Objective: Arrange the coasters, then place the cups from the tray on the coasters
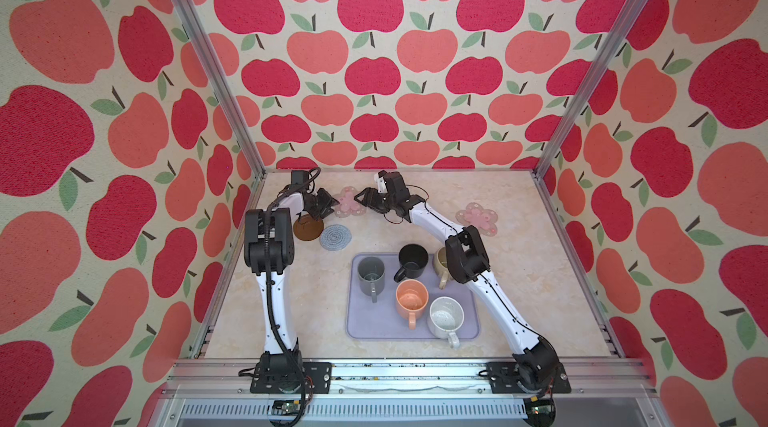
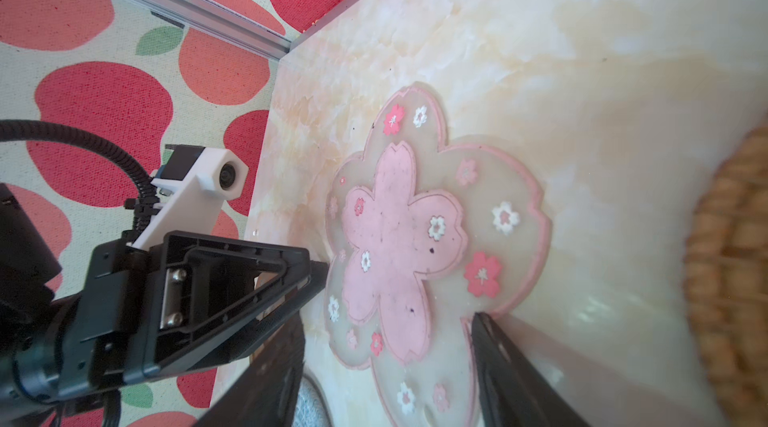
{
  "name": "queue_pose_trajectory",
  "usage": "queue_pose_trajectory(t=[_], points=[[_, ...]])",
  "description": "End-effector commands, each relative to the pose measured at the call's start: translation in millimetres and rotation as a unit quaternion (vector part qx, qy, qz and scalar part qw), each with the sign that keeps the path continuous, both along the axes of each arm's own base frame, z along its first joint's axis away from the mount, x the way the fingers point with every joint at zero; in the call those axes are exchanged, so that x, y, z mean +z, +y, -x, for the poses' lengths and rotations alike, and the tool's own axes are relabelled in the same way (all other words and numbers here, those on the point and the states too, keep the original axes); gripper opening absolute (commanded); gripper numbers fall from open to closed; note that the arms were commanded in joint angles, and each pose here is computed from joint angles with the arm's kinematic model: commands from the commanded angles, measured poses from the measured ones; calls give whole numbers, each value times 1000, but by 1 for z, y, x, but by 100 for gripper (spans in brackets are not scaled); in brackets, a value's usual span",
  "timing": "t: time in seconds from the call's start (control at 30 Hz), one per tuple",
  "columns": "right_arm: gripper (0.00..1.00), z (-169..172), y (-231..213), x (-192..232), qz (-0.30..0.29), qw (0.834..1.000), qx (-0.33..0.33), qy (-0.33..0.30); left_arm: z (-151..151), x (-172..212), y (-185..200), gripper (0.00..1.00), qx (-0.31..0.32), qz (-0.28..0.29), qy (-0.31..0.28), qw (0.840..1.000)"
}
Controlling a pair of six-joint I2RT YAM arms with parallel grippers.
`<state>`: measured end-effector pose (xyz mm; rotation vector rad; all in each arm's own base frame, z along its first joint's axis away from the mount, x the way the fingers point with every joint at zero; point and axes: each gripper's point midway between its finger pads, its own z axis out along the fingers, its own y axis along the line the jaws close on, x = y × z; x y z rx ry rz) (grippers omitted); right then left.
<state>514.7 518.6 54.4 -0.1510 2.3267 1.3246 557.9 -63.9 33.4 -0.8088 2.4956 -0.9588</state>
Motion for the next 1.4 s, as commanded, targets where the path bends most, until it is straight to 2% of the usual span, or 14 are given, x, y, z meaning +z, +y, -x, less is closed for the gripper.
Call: queue_pose_trajectory(t=[0.0, 0.33, 0.63, 0.8, 1.13, 1.37], points=[[66, 18, 3, -55, 18, 998, 5, 67, 1, -42, 10, 42, 22, -16, 38, 999], [66, -1, -6, -59, -5, 997, -22, 76, -21, -44, 14, 44, 34, -12, 26, 999], [68, -13, -11, -55, -16, 997, -40, 69, -3, -42, 16, 43, 41, -10, 29, 999], [68, -8, -4, -61, -22, 996, -41, 77, 6, -39, 18, 43, 46, -7, 29, 999], [68, -7, 1, -53, -29, 996, -36, 70, 8, -39, 27, 43, 56, -5, 29, 998], [68, -16, -10, -32, -28, 997, -44, 51, 5, -26, 41, 50, 66, -15, 17, 998]])
